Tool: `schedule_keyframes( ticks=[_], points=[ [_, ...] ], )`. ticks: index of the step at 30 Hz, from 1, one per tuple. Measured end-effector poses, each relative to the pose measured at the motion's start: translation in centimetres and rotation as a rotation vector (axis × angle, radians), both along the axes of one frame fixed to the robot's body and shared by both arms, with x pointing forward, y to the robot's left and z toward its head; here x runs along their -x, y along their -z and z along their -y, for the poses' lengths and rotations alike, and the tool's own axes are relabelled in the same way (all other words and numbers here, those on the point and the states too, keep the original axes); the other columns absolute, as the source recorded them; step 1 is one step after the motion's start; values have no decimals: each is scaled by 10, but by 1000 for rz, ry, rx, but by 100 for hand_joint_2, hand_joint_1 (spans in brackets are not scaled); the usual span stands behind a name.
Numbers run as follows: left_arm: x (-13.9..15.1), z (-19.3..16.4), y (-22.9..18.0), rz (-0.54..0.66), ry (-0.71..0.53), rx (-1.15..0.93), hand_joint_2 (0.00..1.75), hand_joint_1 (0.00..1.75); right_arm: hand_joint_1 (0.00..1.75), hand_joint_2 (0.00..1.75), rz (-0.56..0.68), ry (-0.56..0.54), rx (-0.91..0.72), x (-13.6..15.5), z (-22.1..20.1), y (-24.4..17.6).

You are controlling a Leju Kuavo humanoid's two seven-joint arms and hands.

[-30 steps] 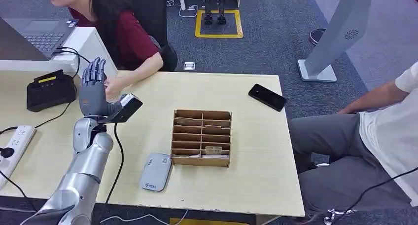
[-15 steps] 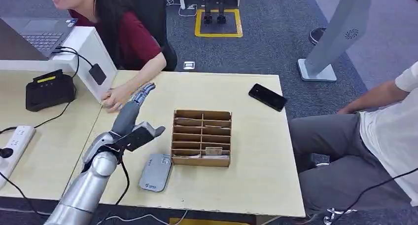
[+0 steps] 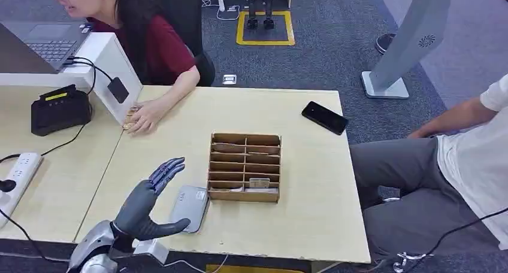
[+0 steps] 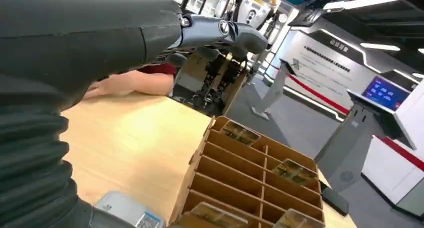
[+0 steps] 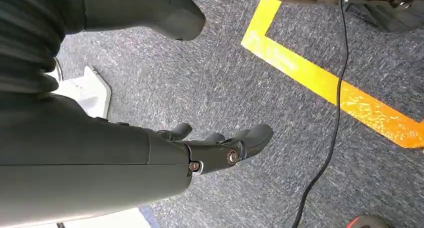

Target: Pass the card to the sensor for recognition and then transmit it.

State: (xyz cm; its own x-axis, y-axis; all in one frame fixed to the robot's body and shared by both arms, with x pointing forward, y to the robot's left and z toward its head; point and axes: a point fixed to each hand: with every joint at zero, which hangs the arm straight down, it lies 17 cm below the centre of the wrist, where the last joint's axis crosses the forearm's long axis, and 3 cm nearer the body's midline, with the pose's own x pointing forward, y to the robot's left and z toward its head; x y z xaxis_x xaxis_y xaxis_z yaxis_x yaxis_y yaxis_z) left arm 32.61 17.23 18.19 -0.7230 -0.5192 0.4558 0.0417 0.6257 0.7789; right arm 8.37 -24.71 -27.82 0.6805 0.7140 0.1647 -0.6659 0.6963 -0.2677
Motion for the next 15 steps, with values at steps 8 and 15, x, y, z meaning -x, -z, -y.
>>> schedule_keyframes(
  ticks=[8,15],
  points=[
    [25,-12,9,184,-161,-188,175,0,0,175,17,-3,-1,-4,0,-1],
    [35,-17,17,173,-195,-189,175,0,0,175,10,12,6,-2,2,0]
  ],
)
